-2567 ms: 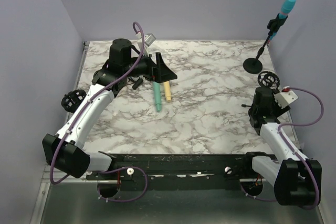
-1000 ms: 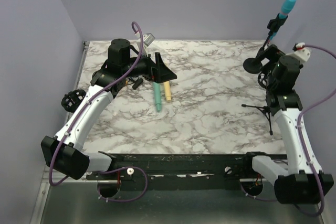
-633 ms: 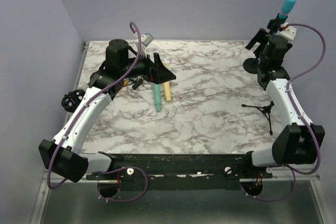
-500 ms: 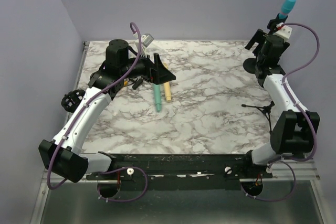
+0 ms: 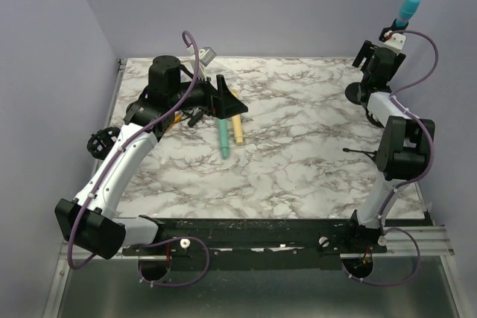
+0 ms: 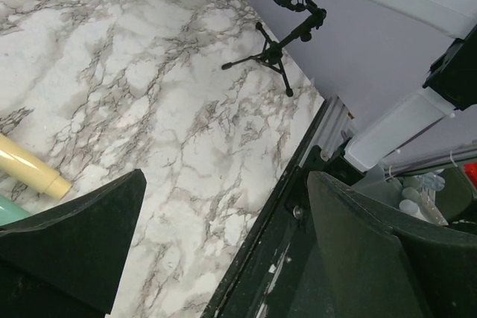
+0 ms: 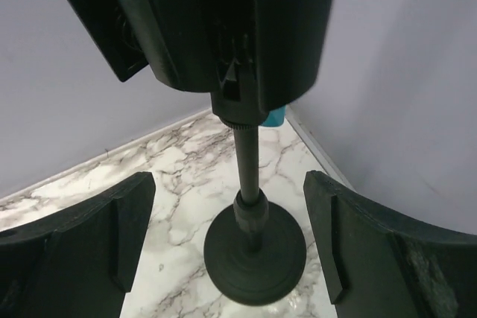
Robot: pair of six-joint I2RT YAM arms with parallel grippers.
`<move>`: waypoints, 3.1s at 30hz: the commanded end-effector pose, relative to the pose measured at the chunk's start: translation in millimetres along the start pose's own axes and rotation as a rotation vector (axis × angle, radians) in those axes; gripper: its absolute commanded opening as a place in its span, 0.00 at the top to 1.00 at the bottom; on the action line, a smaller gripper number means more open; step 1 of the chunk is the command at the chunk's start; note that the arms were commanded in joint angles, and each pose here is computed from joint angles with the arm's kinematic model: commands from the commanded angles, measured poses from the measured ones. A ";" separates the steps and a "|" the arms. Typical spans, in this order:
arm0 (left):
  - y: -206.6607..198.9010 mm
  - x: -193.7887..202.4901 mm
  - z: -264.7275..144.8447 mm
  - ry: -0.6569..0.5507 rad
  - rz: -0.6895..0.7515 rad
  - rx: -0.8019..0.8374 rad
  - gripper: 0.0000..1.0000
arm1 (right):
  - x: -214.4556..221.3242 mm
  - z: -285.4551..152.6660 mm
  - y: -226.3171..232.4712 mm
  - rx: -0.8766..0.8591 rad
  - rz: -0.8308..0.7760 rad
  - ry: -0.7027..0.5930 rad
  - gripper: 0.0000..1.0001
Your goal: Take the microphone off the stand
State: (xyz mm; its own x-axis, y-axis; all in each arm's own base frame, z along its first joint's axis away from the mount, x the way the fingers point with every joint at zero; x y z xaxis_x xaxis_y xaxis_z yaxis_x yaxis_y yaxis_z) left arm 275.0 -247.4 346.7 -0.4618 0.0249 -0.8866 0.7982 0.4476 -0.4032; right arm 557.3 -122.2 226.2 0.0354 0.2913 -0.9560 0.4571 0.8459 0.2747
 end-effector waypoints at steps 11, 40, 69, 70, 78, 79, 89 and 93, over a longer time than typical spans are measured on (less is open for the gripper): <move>11.0 -9.0 -4.6 -0.033 -0.013 -0.006 0.06 | -4.5 49.7 7.4 -0.029 -0.053 -0.156 0.33; 17.1 -6.7 -1.7 -0.031 -0.041 0.000 0.06 | 36.8 8.0 96.4 -0.321 -0.053 -0.037 0.99; 19.0 -4.5 0.3 -0.029 -0.052 0.003 0.06 | 143.9 -338.4 173.5 -0.708 -0.064 0.401 0.99; 19.7 -4.3 0.3 -0.029 -0.051 -0.001 0.06 | 146.1 -346.3 170.8 -0.713 -0.064 0.412 0.99; 28.2 0.4 3.8 -0.015 -0.057 -0.027 0.06 | 158.1 -401.4 162.9 -0.742 -0.122 0.431 0.99; 29.5 1.4 4.4 -0.012 -0.059 -0.031 0.06 | 159.5 -405.3 161.7 -0.741 -0.133 0.426 0.99; 38.4 6.3 8.3 0.003 -0.065 -0.056 0.06 | 165.9 -430.3 158.5 -0.776 -0.180 0.442 0.67; 37.6 5.7 8.0 0.002 -0.064 -0.053 0.06 | 163.5 -433.0 152.5 -0.770 -0.171 0.458 0.44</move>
State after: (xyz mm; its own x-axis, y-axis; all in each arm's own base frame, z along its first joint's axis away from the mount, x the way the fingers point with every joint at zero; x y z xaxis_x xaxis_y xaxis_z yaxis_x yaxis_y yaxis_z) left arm 301.1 -240.9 328.1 -0.5243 -0.0068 -0.8515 0.7467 0.4770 -0.4636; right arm 265.9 262.0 198.6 -0.2959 0.2351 -0.9258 -0.3355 0.8819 0.3312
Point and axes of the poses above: each gripper's point midway between its finger pads, its own z axis out along the fingers, its own y axis along the line the jaws close on, x = y × z, the point moved 1 cm from there along -z, back along the fingers, and after that the axes turned 13 degrees about z, right-handed, at the moved point
